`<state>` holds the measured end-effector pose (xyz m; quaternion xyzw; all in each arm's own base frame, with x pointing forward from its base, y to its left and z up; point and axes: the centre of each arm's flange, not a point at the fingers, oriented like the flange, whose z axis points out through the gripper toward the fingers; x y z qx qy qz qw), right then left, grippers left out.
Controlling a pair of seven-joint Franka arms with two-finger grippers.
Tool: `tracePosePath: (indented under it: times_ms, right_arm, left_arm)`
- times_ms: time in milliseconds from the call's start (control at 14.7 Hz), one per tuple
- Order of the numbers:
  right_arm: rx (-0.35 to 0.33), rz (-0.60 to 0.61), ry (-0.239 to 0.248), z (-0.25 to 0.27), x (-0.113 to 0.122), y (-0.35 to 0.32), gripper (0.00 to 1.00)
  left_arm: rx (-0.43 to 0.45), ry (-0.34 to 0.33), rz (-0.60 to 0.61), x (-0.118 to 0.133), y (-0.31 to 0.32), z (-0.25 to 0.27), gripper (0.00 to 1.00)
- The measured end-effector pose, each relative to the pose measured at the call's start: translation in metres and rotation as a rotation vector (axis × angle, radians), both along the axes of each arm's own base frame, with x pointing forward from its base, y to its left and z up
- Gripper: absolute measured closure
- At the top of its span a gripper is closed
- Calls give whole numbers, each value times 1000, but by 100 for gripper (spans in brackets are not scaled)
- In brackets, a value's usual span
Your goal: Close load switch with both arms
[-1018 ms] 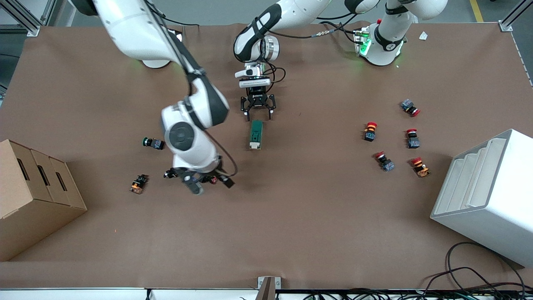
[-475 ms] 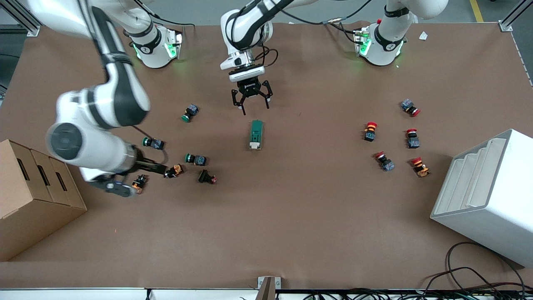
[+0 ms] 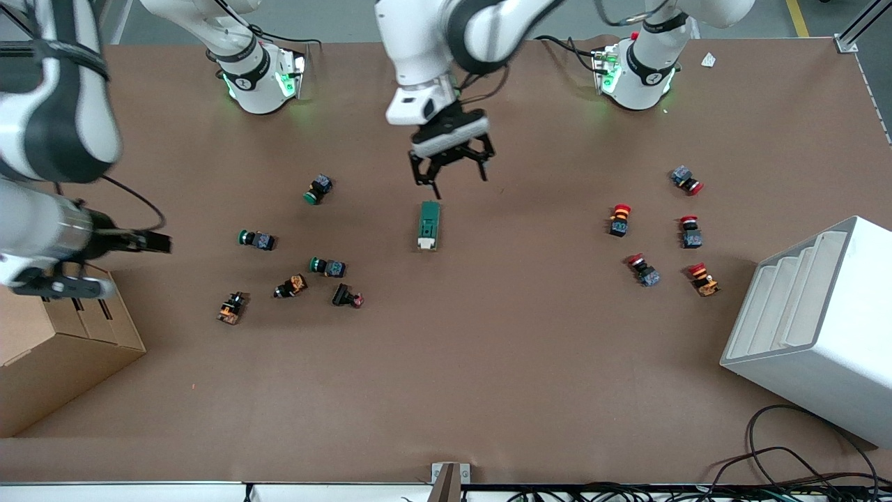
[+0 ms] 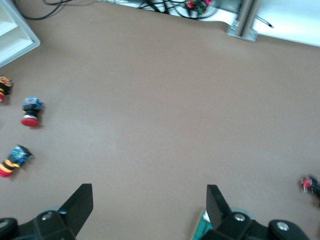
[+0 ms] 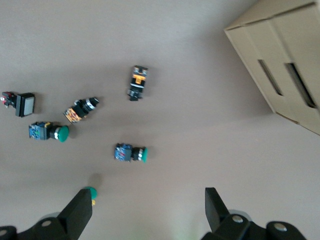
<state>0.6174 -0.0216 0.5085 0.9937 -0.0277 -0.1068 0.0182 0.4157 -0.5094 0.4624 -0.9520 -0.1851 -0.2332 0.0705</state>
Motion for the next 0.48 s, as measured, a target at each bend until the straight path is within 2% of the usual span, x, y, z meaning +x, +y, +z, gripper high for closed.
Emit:
tracePosePath:
  times_ms: [271, 475]
  right_arm:
    - [2, 5, -24, 22, 1, -3, 0]
    - [3, 9, -25, 36, 0, 0, 0]
  left_arm:
    - [-75, 81, 30, 89, 81, 51, 0]
    - [-68, 128, -8, 137, 142, 77, 0]
